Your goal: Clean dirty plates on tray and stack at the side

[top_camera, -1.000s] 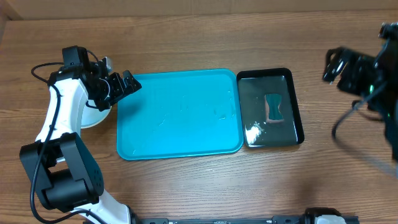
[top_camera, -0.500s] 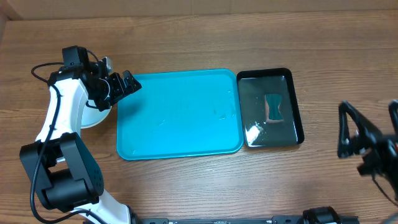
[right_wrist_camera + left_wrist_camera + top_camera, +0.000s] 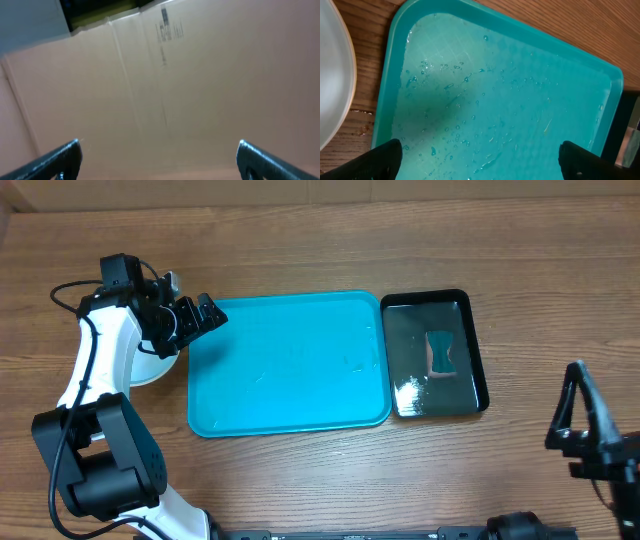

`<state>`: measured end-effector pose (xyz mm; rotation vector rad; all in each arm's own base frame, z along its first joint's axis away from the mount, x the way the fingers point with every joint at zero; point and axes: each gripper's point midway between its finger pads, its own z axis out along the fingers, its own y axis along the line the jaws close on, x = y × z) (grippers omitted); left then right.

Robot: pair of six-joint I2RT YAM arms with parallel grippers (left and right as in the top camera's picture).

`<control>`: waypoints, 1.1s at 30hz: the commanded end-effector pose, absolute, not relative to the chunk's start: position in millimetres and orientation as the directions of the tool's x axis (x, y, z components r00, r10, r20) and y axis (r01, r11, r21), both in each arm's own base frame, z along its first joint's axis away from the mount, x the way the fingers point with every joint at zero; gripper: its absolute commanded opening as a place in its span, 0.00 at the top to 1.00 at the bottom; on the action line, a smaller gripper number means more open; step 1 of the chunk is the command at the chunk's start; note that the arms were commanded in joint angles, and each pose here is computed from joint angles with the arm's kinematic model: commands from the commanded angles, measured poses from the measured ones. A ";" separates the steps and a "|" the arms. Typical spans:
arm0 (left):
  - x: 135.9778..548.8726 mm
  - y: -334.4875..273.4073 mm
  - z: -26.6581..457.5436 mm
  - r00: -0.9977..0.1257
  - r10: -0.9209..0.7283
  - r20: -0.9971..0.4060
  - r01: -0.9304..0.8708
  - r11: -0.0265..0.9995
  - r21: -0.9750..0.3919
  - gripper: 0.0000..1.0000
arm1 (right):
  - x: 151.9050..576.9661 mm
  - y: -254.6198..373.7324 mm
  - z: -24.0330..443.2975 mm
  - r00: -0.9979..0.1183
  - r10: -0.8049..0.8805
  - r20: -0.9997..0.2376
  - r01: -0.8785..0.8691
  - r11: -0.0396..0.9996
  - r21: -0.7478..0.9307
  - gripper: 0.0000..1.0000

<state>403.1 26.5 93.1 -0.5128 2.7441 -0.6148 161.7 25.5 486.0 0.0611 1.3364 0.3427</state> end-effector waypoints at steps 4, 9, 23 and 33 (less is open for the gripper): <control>402.9 22.6 93.5 -0.904 -0.378 -0.198 -0.252 0.848 -0.467 0.00 | 159.0 44.2 452.2 0.381 0.199 -0.903 -0.309 0.948 0.079 0.00; 402.9 22.6 93.5 -0.904 -0.378 -0.198 -0.252 0.848 -0.467 0.00 | 163.5 48.4 421.7 0.505 0.205 -0.838 -0.331 0.943 0.031 0.00; 402.9 22.6 93.5 -0.904 -0.378 -0.198 -0.252 0.848 -0.467 0.00 | 205.5 52.9 310.5 0.410 0.193 -0.891 -0.321 0.945 0.056 0.00; 402.9 22.6 93.5 -0.904 -0.378 -0.198 -0.252 0.848 -0.467 0.00 | 227.9 55.9 249.1 0.258 0.173 -0.950 -0.310 0.947 0.088 0.00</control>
